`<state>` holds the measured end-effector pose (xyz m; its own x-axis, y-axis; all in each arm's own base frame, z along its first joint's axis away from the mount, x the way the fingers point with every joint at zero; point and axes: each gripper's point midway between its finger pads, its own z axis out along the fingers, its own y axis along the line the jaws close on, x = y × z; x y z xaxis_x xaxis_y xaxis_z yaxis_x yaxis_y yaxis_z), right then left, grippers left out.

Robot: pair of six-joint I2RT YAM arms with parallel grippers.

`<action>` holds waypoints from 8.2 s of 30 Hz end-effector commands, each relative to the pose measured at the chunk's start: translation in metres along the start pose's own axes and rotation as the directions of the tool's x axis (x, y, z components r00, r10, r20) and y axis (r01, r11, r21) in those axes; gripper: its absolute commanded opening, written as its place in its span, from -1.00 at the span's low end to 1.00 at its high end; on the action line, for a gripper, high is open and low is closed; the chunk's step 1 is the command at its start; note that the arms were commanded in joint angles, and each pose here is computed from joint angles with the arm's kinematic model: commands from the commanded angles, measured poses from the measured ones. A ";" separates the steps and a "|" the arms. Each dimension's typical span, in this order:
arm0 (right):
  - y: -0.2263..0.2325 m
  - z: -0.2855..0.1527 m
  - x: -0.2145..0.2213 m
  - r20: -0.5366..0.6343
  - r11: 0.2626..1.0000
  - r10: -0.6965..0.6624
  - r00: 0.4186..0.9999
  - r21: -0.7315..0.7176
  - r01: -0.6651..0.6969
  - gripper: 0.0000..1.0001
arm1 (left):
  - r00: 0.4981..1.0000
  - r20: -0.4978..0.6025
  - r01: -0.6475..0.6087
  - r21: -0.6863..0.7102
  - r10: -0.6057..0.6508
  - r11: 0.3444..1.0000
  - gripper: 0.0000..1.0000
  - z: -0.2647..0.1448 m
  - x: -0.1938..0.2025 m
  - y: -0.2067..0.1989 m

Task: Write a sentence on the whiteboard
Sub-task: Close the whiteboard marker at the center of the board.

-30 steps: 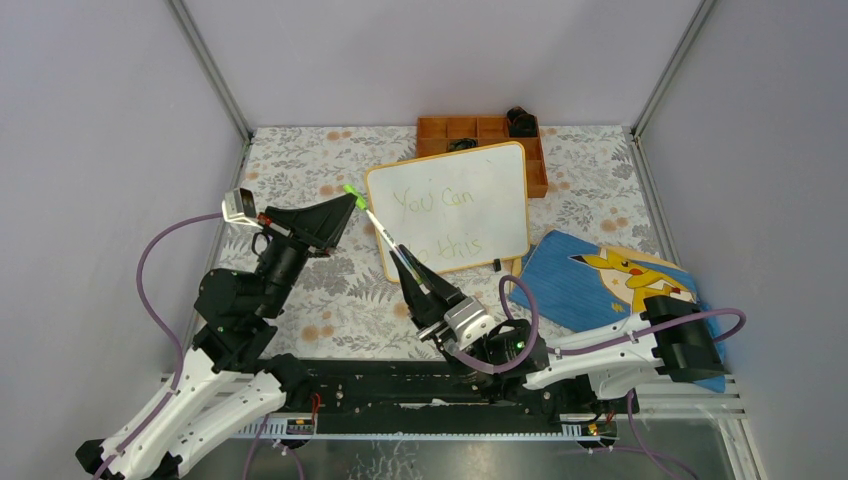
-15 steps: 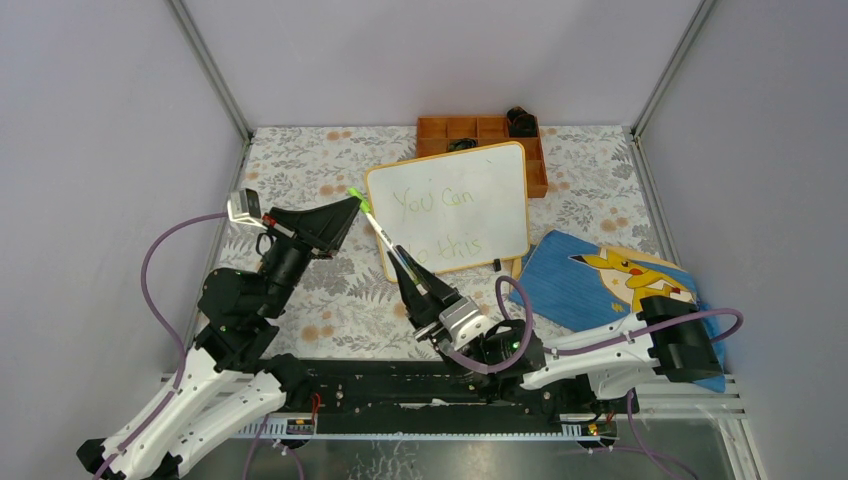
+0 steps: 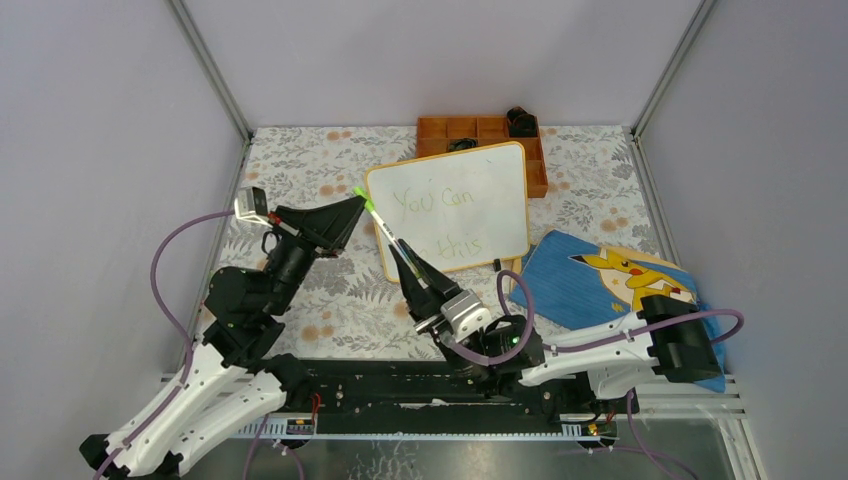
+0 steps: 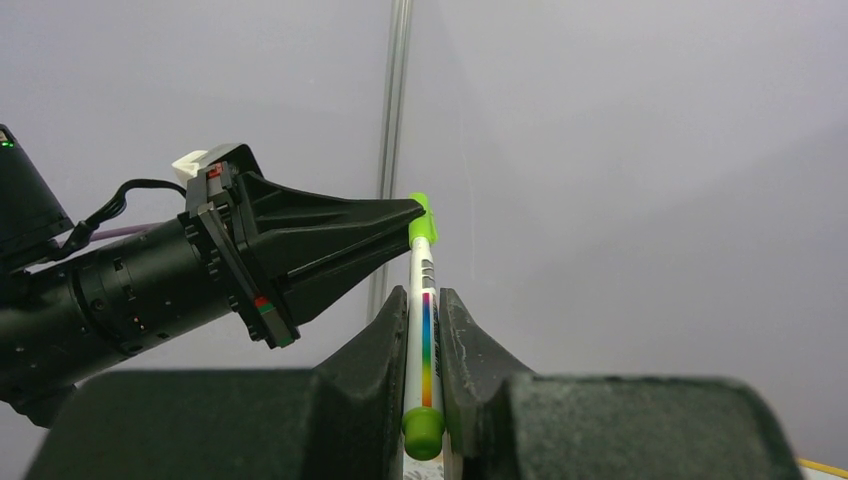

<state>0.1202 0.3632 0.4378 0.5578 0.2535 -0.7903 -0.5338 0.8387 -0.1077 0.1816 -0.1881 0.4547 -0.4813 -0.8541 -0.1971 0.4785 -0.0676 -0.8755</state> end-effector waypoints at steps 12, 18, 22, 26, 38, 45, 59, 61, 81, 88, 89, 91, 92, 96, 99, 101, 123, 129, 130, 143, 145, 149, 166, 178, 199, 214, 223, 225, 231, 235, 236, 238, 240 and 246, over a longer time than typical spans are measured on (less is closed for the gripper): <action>-0.035 0.025 -0.020 0.122 0.980 0.131 0.984 0.136 -0.147 -1.00 | 0.996 -0.045 0.078 0.152 -0.072 0.985 -1.00 0.007 0.006 -0.032; -0.033 0.030 -0.017 0.136 0.980 0.135 0.981 0.130 -0.153 -1.00 | 0.994 -0.058 0.105 0.179 -0.097 0.978 -1.00 0.015 0.007 -0.038; -0.036 0.034 -0.018 0.156 0.975 0.160 0.975 0.128 -0.181 -1.00 | 0.991 -0.077 0.123 0.200 -0.109 0.972 -1.00 0.019 0.010 -0.043; -0.040 0.039 -0.021 0.173 0.969 0.185 0.967 0.133 -0.209 -1.00 | 0.989 -0.089 0.138 0.219 -0.121 0.966 -1.00 0.023 0.012 -0.047; -0.045 0.046 -0.020 0.188 0.951 0.239 0.953 0.152 -0.269 -1.00 | 0.983 -0.127 0.158 0.234 -0.130 0.960 -1.00 0.027 0.021 -0.048; -0.048 0.048 -0.017 0.183 0.948 0.239 0.954 0.168 -0.270 -1.00 | 0.979 -0.164 0.159 0.222 -0.124 0.962 -1.00 0.026 0.036 -0.046; -0.050 0.053 -0.013 0.168 0.954 0.194 0.967 0.197 -0.225 -1.00 | 0.964 -0.235 0.166 0.150 -0.128 0.975 -1.00 0.023 0.071 -0.029; -0.049 0.053 -0.012 0.166 0.955 0.188 0.968 0.199 -0.219 -1.00 | 0.960 -0.252 0.164 0.141 -0.125 0.976 -1.00 0.022 0.077 -0.027; -0.053 0.060 -0.015 0.171 0.958 0.148 0.974 0.221 -0.184 -1.00 | 0.944 -0.296 0.173 0.061 -0.148 0.983 -1.00 0.018 0.112 -0.010; -0.054 0.063 -0.013 0.165 0.958 0.129 0.978 0.233 -0.165 -1.00 | 0.936 -0.318 0.178 0.060 -0.150 0.982 -1.00 0.015 0.122 -0.013; -0.054 0.063 -0.013 0.164 0.959 0.126 0.978 0.233 -0.162 -1.00 | 0.937 -0.316 0.178 0.060 -0.150 0.982 -1.00 0.015 0.122 -0.013; -0.054 0.062 -0.013 0.164 0.959 0.127 0.978 0.233 -0.164 -1.00 | 0.939 -0.308 0.177 0.060 -0.151 0.982 -1.00 0.014 0.121 -0.013; -0.054 0.062 -0.013 0.166 0.958 0.131 0.977 0.231 -0.168 -1.00 | 0.943 -0.299 0.175 0.060 -0.149 0.983 -1.00 0.013 0.118 -0.014; -0.061 0.059 -0.021 0.186 0.951 0.170 0.968 0.228 -0.211 -1.00 | 0.963 -0.228 0.159 0.050 -0.144 0.986 -1.00 0.010 0.101 -0.012; -0.062 0.057 -0.023 0.184 0.950 0.194 0.964 0.211 -0.232 -1.00 | 0.975 -0.185 0.133 0.055 -0.121 0.990 -1.00 0.008 0.088 -0.016; -0.061 0.056 -0.024 0.180 0.951 0.207 0.962 0.195 -0.241 -1.00 | 0.981 -0.162 0.119 0.059 -0.108 0.991 -1.00 0.008 0.082 -0.019; -0.068 0.047 -0.032 0.170 0.937 0.286 0.943 0.155 -0.313 -1.00 | 0.998 -0.057 -0.023 0.063 0.027 0.998 0.29 0.006 0.051 -0.030; -0.073 0.037 -0.042 0.147 0.924 0.359 0.922 0.087 -0.373 -1.00 | 0.990 0.023 -0.138 0.027 0.137 0.990 0.56 0.009 0.029 -0.037; -0.074 0.035 -0.043 0.144 0.919 0.373 0.917 0.076 -0.386 -1.00 | 0.987 0.033 -0.155 0.020 0.155 0.988 0.58 0.011 0.026 -0.038; -0.072 0.018 -0.055 0.096 0.874 0.486 0.869 -0.038 -0.485 -1.00 | 0.959 0.065 -0.277 0.027 0.274 0.961 0.63 0.034 0.020 -0.061; -0.070 0.017 -0.057 0.090 0.869 0.495 0.864 -0.057 -0.491 -1.00 | 0.957 0.060 -0.286 0.031 0.284 0.958 0.63 0.038 0.022 -0.064; -0.068 0.015 -0.058 0.081 0.862 0.507 0.858 -0.073 -0.502 -1.00 | 0.956 0.046 -0.292 0.033 0.291 0.956 0.61 0.044 0.028 -0.062; -0.063 0.014 -0.056 0.068 0.856 0.516 0.854 -0.090 -0.510 -1.00 | 0.957 0.072 -0.284 0.030 0.281 0.958 0.20 0.041 0.024 -0.059; -0.061 0.013 -0.054 0.058 0.855 0.517 0.854 -0.094 -0.510 -1.00 | 0.957 0.086 -0.278 0.002 0.276 0.961 -0.05 0.040 0.021 -0.052; -0.052 0.014 -0.052 0.035 0.852 0.517 0.856 -0.126 -0.509 -1.00 | 0.962 0.069 -0.264 0.008 0.263 0.964 -0.34 0.040 0.026 -0.050; -0.056 0.017 -0.046 0.041 0.862 0.505 0.862 -0.080 -0.501 -1.00 | 0.982 -0.007 -0.189 0.065 0.190 0.980 -1.00 0.040 0.047 -0.052; -0.064 0.023 -0.043 0.073 0.872 0.490 0.869 -0.012 -0.490 -1.00 | 0.989 -0.142 -0.028 0.072 0.038 0.997 -1.00 0.041 0.087 -0.032; -0.064 0.024 -0.041 0.074 0.874 0.485 0.871 -0.002 -0.487 -1.00 | 0.986 -0.164 -0.010 0.073 0.022 0.997 -1.00 0.041 0.093 -0.031; -0.064 0.027 -0.037 0.074 0.884 0.464 0.882 0.020 -0.467 -1.00 | 0.975 -0.223 0.019 0.065 -0.004 0.998 -1.00 0.042 0.109 -0.027; -0.064 0.030 -0.032 0.070 0.890 0.451 0.890 0.035 -0.454 -1.00 | 0.969 -0.249 0.008 0.047 0.004 0.999 -1.00 0.041 0.120 -0.023; -0.064 0.030 -0.031 0.070 0.891 0.448 0.891 0.040 -0.451 -1.00 | 0.968 -0.253 0.007 0.044 0.004 0.999 -1.00 0.040 0.122 -0.022; -0.066 0.032 -0.029 0.070 0.893 0.443 0.894 0.055 -0.447 -1.00 | 0.967 -0.256 0.005 0.034 0.003 0.999 -1.00 0.039 0.126 -0.020; -0.068 0.034 -0.027 0.068 0.894 0.438 0.896 0.068 -0.443 -1.00 | 0.965 -0.262 0.000 0.026 0.007 1.000 -1.00 0.037 0.130 -0.018; -0.070 0.036 -0.027 0.074 0.893 0.439 0.895 0.076 -0.444 -1.00 | 0.973 -0.230 -0.003 0.010 0.005 1.000 -1.00 0.034 0.124 -0.013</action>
<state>0.1464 0.3144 0.4872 0.2900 0.6681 -0.6852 -0.7329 0.6154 0.2899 0.1813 -0.2552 0.5050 -0.4394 -0.8892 -0.1275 0.4925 -0.1197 -0.8620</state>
